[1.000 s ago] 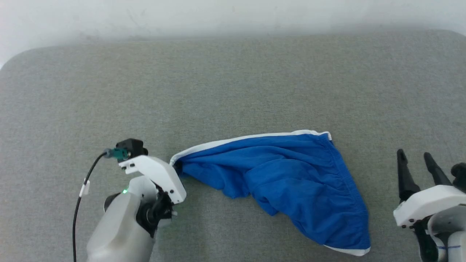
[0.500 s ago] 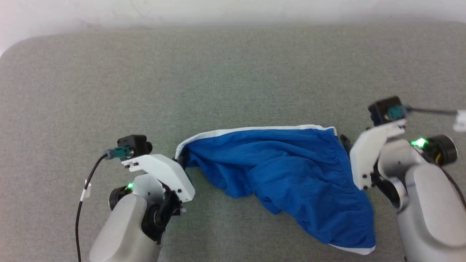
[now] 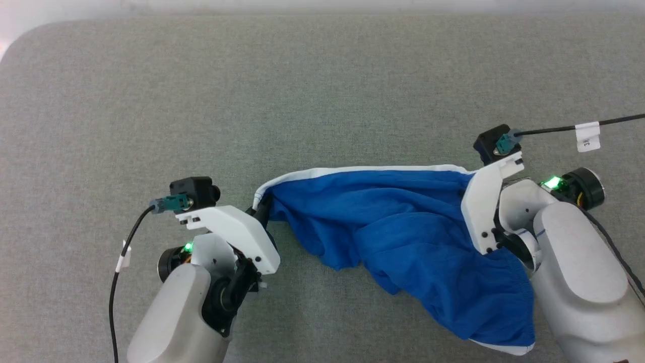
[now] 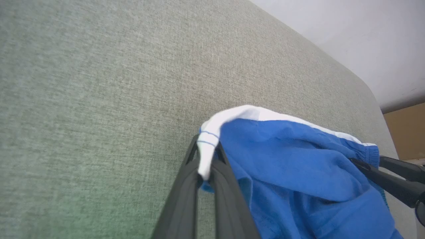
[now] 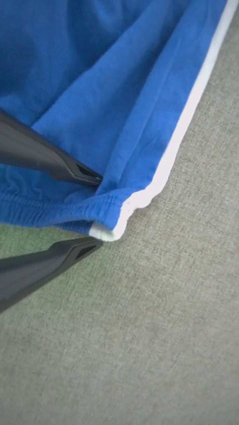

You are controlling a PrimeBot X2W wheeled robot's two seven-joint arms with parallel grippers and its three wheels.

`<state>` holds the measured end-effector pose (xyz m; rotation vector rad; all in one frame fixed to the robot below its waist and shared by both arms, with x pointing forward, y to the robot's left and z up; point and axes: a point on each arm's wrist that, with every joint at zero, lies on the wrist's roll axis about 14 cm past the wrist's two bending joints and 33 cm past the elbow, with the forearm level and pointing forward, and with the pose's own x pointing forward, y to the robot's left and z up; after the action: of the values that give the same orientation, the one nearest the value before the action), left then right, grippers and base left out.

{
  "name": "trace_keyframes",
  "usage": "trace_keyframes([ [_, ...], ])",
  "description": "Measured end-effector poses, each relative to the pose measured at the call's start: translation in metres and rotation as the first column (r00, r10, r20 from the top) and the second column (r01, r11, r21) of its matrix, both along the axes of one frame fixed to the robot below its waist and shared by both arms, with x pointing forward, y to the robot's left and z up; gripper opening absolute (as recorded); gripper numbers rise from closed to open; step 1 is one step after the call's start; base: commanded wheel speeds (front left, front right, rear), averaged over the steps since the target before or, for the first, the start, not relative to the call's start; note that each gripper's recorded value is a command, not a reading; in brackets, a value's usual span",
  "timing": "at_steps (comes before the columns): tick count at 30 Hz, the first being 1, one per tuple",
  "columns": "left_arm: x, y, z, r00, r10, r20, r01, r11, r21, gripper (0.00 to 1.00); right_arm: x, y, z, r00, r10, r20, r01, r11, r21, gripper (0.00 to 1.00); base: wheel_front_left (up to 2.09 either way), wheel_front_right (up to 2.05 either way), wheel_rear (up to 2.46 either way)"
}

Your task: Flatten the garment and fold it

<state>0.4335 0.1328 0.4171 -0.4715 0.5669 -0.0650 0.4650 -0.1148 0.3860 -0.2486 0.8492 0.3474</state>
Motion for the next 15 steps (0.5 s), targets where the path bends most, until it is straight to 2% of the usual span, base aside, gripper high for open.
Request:
trace_keyframes([
  [4, -0.001, -0.004, 0.002, 1.000, -0.013, 0.001, 0.013, 1.000, -0.004, 0.00, 0.004, 0.002, 0.008, 1.000, -0.006, 0.023, 0.005, 0.999, 0.038, 0.00, 0.00, 0.00, 0.00],
  [7, 0.000, -0.006, 0.007, 1.000, -0.026, 0.013, 0.026, 1.000, -0.006, 0.00, 0.013, 0.003, 0.025, 0.998, -0.038, 0.053, 0.032, 0.994, 0.108, 0.00, 0.00, 0.00, 0.00],
  [11, 0.015, -0.005, 0.027, 0.995, -0.081, 0.054, 0.081, 0.997, 0.010, 0.00, 0.041, 0.013, 0.067, 0.990, -0.057, 0.128, 0.029, 0.977, 0.212, 0.00, 0.00, 0.00, 0.00],
  [15, 0.055, 0.014, 0.070, 0.982, -0.122, 0.147, 0.106, 0.988, 0.115, 0.00, 0.074, 0.028, 0.121, 0.975, -0.059, 0.214, -0.011, 0.950, 0.313, 0.00, 0.00, 0.00, 0.00],
])
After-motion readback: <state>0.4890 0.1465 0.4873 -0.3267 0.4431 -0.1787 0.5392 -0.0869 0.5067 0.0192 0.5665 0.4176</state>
